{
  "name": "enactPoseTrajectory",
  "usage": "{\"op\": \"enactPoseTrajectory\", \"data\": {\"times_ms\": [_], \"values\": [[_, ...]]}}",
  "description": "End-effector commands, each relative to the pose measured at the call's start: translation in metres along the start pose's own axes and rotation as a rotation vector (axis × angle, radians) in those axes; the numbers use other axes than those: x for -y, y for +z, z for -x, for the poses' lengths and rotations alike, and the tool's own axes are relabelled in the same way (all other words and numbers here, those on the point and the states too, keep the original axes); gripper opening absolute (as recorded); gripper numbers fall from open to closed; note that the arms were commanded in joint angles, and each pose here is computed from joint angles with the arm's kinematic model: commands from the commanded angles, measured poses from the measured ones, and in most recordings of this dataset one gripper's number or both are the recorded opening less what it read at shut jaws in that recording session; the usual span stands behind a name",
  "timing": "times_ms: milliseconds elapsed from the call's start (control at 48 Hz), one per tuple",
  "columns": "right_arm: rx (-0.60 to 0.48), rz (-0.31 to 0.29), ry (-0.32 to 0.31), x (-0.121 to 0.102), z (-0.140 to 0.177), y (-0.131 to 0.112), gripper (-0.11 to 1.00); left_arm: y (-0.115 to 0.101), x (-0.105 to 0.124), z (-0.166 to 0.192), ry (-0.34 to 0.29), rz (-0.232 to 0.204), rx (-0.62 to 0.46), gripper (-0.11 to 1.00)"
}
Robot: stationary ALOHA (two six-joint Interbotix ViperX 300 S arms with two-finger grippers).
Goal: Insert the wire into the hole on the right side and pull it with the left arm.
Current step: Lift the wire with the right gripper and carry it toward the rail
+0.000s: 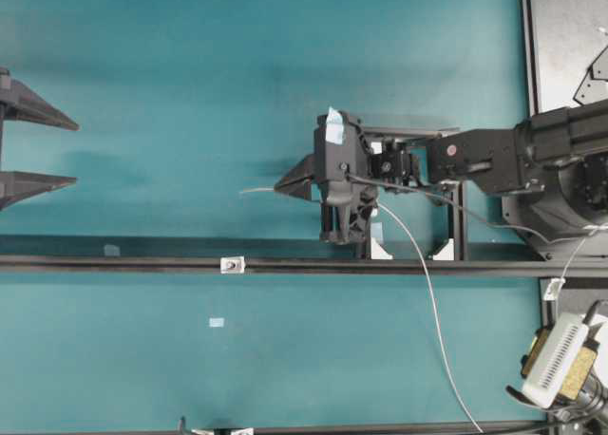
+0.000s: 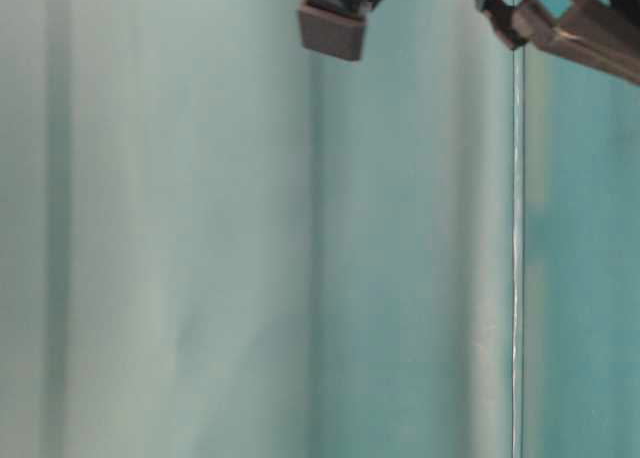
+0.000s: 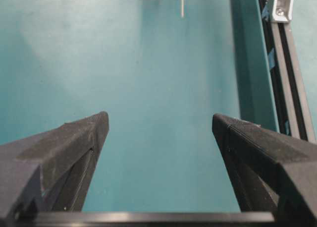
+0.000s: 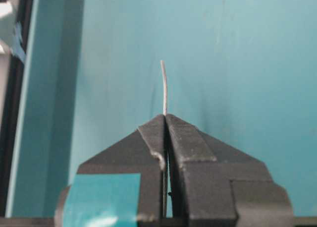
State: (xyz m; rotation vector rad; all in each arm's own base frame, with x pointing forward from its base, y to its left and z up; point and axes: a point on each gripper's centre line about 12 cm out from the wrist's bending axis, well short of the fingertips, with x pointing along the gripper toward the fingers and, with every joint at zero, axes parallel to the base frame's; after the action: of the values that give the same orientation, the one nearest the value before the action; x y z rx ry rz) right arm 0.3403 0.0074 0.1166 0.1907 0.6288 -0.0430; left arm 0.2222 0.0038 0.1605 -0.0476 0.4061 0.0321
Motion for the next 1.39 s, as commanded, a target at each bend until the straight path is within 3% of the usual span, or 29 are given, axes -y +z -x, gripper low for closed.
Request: {"op": "enactPoseTrajectory", "data": {"times_ms": [0, 499, 916, 1207, 1374], "values": [[0.088, -0.001, 0.012, -0.003, 0.013, 0.026, 0.02, 0.012, 0.000, -0.002, 0.002, 0.007, 0.042, 0.73], [0.153, -0.015, -0.006, 0.003, 0.050, 0.055, 0.02, 0.032, 0.001, -0.004, 0.000, 0.007, 0.092, 0.73], [0.225, -0.015, -0.006, 0.004, 0.079, 0.074, 0.02, 0.067, -0.002, -0.009, 0.012, 0.022, 0.174, 0.73], [0.259, -0.015, 0.013, 0.000, 0.089, 0.065, 0.02, 0.060, 0.003, -0.015, -0.009, 0.076, 0.150, 0.73], [0.326, 0.002, 0.068, -0.012, 0.091, 0.056, 0.02, 0.054, 0.023, -0.023, -0.081, 0.049, 0.150, 0.73]]}}
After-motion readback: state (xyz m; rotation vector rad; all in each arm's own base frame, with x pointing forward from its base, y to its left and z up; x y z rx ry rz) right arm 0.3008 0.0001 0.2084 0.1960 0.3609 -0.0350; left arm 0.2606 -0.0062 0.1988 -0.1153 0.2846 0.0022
